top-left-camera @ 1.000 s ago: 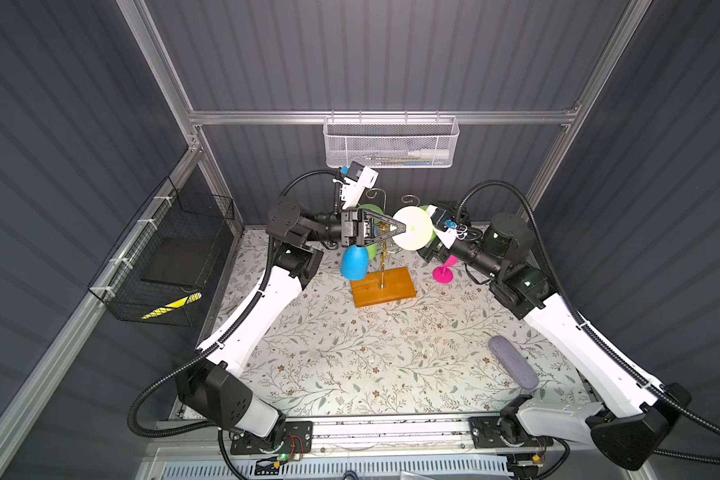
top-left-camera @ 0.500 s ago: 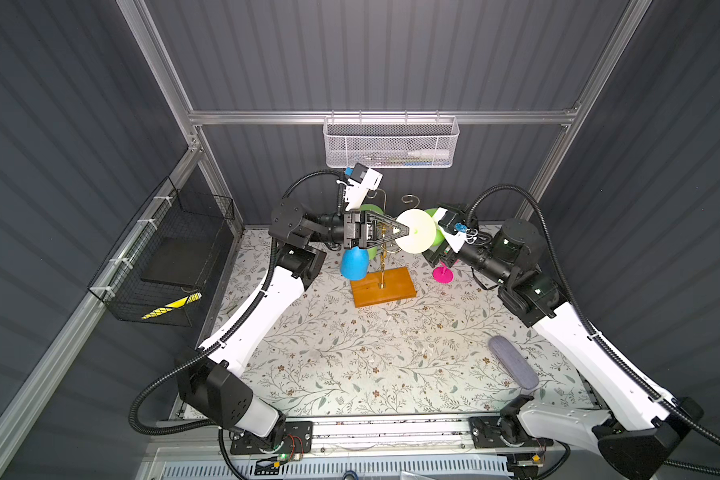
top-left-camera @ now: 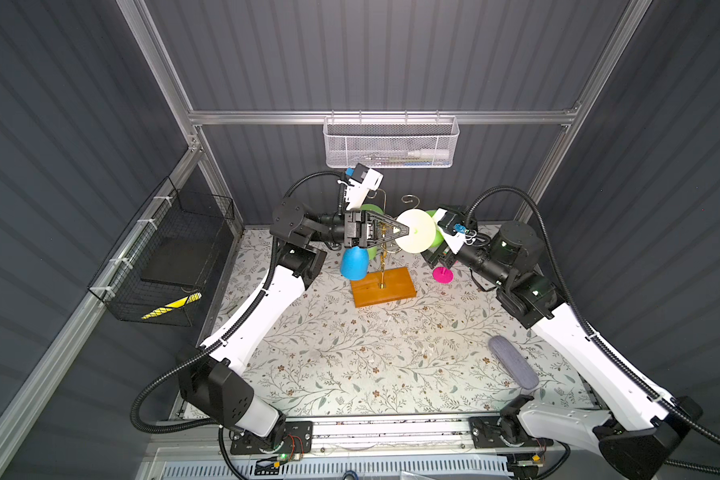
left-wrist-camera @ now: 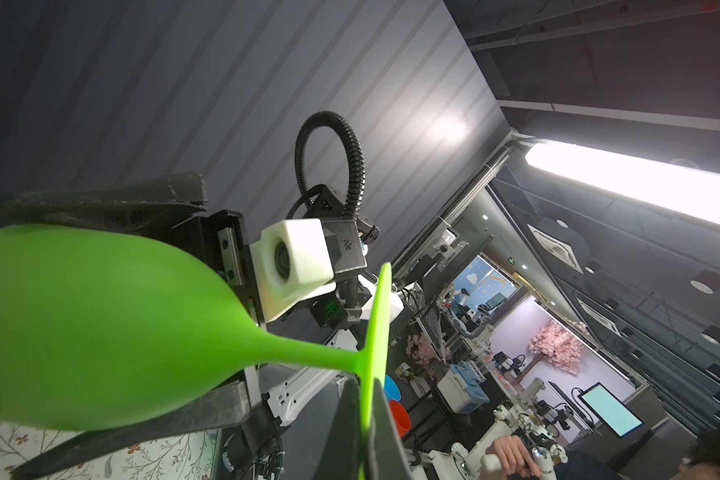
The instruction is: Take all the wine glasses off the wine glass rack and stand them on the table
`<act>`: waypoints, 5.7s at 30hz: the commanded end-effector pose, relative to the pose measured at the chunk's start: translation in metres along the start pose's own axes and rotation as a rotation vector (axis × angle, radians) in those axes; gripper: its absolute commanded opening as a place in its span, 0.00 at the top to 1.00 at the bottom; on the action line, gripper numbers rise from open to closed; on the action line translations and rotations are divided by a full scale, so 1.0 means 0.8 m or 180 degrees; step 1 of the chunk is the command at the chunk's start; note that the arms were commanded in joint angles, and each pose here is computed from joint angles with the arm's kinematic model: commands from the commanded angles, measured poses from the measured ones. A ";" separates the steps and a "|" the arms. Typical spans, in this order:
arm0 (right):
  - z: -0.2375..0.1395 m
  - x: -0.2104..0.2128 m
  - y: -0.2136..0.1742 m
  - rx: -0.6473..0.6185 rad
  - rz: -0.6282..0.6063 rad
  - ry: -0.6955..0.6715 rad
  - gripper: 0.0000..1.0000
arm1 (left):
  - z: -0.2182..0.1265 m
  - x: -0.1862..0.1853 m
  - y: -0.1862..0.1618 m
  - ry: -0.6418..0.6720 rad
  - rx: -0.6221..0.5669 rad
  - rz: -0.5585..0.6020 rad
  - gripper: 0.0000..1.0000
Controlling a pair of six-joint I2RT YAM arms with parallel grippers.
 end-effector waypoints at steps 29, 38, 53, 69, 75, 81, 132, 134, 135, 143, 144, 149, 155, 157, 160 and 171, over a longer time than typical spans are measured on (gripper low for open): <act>-0.005 0.013 0.028 -0.0193 0.0044 0.0088 0.01 | -0.012 0.025 0.018 0.0159 -0.0241 -0.0201 0.92; 0.008 0.005 0.021 -0.0110 -0.0057 -0.0115 0.01 | -0.013 0.011 0.015 0.0135 -0.0212 -0.0194 0.93; 0.023 0.005 0.009 0.0015 0.0015 -0.0128 0.01 | -0.014 -0.014 0.012 0.0081 -0.0203 -0.0104 0.93; 0.038 0.015 0.004 0.0034 0.0154 0.0130 0.01 | -0.015 -0.028 0.011 0.0059 -0.0221 -0.0048 0.93; 0.042 0.019 -0.002 0.0082 0.0202 0.0175 0.01 | -0.015 -0.031 0.011 0.0054 -0.0231 -0.0034 0.93; 0.045 0.024 -0.009 0.0169 0.0250 0.0240 0.01 | -0.015 -0.035 0.012 0.0049 -0.0252 -0.0016 0.93; -0.034 0.014 0.025 -0.0277 0.0331 -0.0133 0.01 | -0.029 -0.067 0.024 0.0175 -0.0384 0.0026 1.00; -0.031 0.011 0.032 -0.0333 0.0322 -0.0120 0.01 | -0.029 -0.066 0.024 0.0180 -0.0387 0.0013 1.00; -0.028 0.010 0.034 -0.0349 0.0308 -0.0108 0.01 | -0.029 -0.066 0.024 0.0178 -0.0389 0.0014 1.00; -0.003 0.005 0.041 -0.0431 0.0280 -0.0085 0.01 | -0.029 -0.061 0.024 0.0191 -0.0379 -0.0029 1.00; 0.000 0.006 0.041 -0.0431 0.0278 -0.0073 0.01 | -0.029 -0.062 0.024 0.0189 -0.0376 -0.0028 1.00; 0.014 0.005 0.039 -0.0422 0.0262 -0.0067 0.01 | -0.029 -0.060 0.024 0.0191 -0.0372 -0.0043 1.00; 0.023 0.003 0.042 -0.0484 0.0249 -0.0088 0.01 | -0.029 -0.057 0.024 0.0196 -0.0377 -0.0068 1.00; 0.024 0.001 0.045 -0.0535 0.0241 -0.0113 0.01 | -0.030 -0.056 0.024 0.0198 -0.0386 -0.0081 1.00; 0.024 -0.001 0.050 -0.0604 0.0238 -0.0108 0.01 | -0.030 -0.053 0.024 0.0203 -0.0387 -0.0109 1.00; 0.037 0.003 0.047 -0.0603 0.0267 -0.0030 0.01 | -0.029 -0.049 0.025 0.0170 -0.0396 -0.0169 1.00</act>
Point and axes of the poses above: each gripper's point midway between its finger pads, its own z axis out along the fingers, its own x axis along the line the jaws close on, y = z × x, the point moved 8 cm from there along -z, back along the fingers, and after that the axes turned 7 degrees about -z, right-handed, at the moved point
